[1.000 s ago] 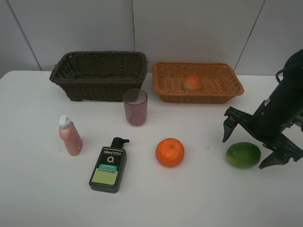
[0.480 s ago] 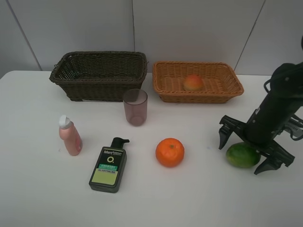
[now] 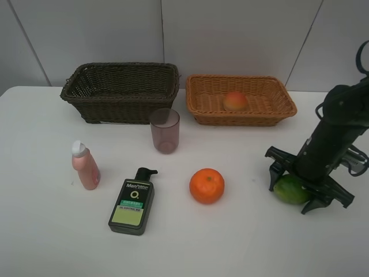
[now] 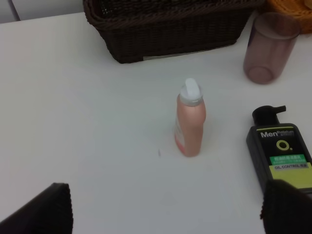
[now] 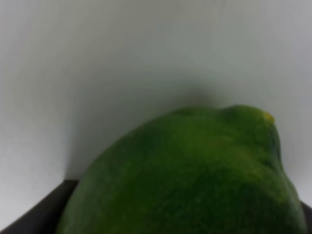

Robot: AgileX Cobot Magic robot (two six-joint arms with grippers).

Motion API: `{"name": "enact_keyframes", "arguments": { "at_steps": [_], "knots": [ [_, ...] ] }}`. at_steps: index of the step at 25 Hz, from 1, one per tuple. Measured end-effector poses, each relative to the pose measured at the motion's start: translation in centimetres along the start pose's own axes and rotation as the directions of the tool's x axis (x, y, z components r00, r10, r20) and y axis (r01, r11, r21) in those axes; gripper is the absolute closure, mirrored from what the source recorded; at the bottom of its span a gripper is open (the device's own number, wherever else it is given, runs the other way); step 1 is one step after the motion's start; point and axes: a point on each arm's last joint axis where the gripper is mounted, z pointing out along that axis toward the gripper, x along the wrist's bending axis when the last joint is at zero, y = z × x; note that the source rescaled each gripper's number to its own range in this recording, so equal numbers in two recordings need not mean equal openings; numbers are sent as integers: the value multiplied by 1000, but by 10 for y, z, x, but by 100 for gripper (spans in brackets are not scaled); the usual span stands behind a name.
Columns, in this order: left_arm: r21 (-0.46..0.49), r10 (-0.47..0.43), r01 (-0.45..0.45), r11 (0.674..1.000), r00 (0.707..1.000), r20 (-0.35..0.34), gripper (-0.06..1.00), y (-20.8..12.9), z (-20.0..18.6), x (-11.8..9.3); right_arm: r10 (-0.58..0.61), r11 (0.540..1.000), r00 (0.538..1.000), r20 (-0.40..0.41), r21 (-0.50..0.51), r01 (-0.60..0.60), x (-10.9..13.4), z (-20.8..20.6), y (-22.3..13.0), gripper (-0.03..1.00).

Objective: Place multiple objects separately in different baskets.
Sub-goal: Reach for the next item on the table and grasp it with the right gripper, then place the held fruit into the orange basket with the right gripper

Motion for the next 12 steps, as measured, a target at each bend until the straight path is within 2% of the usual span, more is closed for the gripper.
{"name": "enact_keyframes", "arguments": {
  "at_steps": [12],
  "knots": [
    [0, 0, 0, 1000, 1000, 0, -6, 0, 0, 0, 6, 1000, 1000, -6, 1, -6, 1, 0, 0, 68]
  ]
}}
